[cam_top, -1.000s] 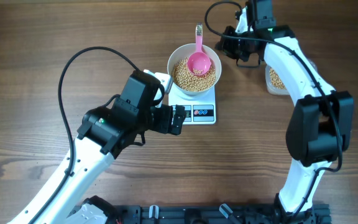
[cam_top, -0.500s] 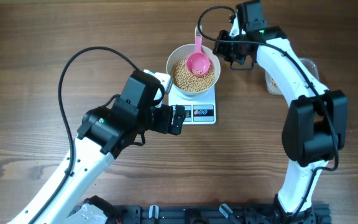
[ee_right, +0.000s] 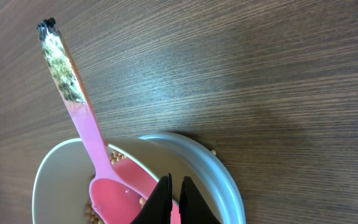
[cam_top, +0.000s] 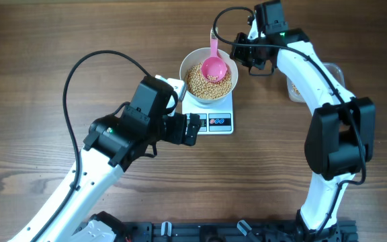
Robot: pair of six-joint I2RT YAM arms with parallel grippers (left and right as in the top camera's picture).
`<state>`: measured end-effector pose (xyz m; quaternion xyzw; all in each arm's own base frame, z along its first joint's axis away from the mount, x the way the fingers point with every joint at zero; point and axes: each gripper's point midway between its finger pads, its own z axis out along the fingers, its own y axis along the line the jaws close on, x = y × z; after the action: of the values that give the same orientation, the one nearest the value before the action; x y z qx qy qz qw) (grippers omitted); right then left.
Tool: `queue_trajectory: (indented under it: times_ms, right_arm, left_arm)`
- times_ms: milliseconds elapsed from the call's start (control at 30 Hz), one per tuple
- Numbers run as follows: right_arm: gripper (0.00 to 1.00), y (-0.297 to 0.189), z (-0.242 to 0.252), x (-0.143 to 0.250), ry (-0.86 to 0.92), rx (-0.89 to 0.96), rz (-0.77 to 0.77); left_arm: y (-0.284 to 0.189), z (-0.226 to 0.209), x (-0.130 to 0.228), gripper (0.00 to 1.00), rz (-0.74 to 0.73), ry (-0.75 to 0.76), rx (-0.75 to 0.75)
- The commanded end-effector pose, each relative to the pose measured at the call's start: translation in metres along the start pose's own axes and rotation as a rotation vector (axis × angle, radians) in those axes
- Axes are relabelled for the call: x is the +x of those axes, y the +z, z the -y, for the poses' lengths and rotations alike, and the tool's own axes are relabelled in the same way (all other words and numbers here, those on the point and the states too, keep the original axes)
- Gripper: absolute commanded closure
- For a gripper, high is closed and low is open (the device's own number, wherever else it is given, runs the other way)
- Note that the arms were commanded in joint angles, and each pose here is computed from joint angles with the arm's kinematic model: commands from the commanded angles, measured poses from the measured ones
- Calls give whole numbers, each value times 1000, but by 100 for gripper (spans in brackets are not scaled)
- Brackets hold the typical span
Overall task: Scoop item into bowl and weigh 150g on scale
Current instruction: 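Raise the pink scoop handle upright with the right gripper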
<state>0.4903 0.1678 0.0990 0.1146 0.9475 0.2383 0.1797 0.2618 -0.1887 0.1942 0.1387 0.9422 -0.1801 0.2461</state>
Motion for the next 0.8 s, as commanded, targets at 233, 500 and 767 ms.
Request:
queue_trajectory:
  times_ms: [233,500,767]
  right_arm:
    - [30,-61,-7,-62,-69,-116,163]
    - [21,-84,-84,-79,-258,-445,250]
    - [14,-78,-127,-82,-298,-537,319]
  left_arm:
    - [0,0,0,0,3,24,-6]
    - [0,0,0,0,3,24,-6]
    - [0,0,0,0,3,24,-6]
